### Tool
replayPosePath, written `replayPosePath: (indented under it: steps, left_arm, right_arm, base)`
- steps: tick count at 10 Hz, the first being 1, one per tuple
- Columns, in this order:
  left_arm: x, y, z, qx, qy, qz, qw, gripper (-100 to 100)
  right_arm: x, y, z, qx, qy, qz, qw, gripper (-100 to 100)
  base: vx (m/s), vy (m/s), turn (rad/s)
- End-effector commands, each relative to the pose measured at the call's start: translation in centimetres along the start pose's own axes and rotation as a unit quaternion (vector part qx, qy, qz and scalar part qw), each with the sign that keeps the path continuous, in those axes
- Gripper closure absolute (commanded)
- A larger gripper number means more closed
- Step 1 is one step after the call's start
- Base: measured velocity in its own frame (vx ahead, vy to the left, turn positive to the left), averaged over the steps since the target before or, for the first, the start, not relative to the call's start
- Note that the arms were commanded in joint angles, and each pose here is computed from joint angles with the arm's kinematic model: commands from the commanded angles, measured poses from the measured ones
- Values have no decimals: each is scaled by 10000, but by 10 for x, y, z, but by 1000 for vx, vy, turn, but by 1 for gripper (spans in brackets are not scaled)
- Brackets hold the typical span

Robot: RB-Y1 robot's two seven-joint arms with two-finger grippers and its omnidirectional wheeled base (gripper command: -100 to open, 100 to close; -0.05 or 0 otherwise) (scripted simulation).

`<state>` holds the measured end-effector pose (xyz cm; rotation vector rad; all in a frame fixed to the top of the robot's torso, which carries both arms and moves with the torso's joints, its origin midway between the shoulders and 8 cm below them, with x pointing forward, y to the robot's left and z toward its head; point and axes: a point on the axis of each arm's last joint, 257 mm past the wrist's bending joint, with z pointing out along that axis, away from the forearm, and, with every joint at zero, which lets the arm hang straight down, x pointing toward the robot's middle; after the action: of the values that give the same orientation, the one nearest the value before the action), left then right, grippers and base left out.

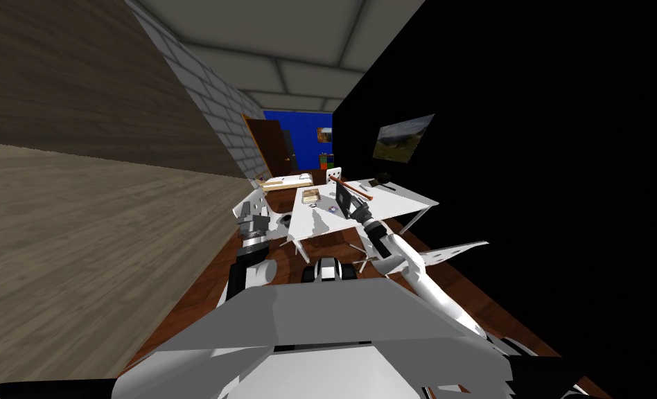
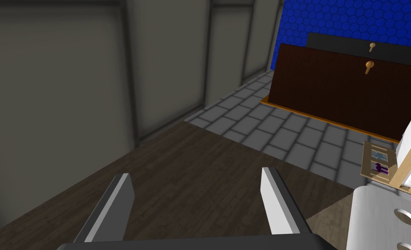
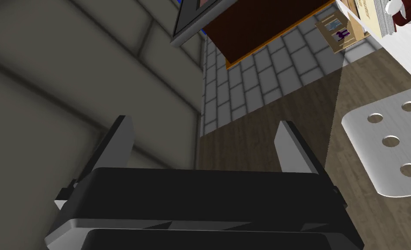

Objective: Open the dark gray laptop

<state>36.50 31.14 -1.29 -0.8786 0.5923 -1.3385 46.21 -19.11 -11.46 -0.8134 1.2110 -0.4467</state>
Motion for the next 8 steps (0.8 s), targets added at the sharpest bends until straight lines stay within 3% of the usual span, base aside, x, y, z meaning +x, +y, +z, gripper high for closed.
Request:
replayPosePath:
  steps: [1, 5, 6, 7, 8]
  left_arm:
    - [0, 0, 0, 0, 0, 0, 10000, 0]
    - [0, 0, 0, 0, 0, 0, 10000, 0]
    - [0, 0, 0, 0, 0, 0, 10000, 0]
    - [0, 0, 0, 0, 0, 0, 10000, 0]
    - [0, 0, 0, 0, 0, 0, 10000, 0]
  right_arm:
    - [7, 3, 2, -79, 78, -645, 9979, -100]
    - [20, 7, 5, -202, 203, -1655, 9858, -100]
    - [27, 7, 6, -255, 260, -2060, 9779, -100]
    - [27, 7, 6, -258, 258, -2144, 9761, -100]
    - [34, 7, 7, -305, 309, -2543, 9661, -100]
  base:
    - [21, 15, -4]
    - [21, 23, -6]
    - [21, 15, -6]
    - [20, 13, -2]
    - [22, 18, -9]
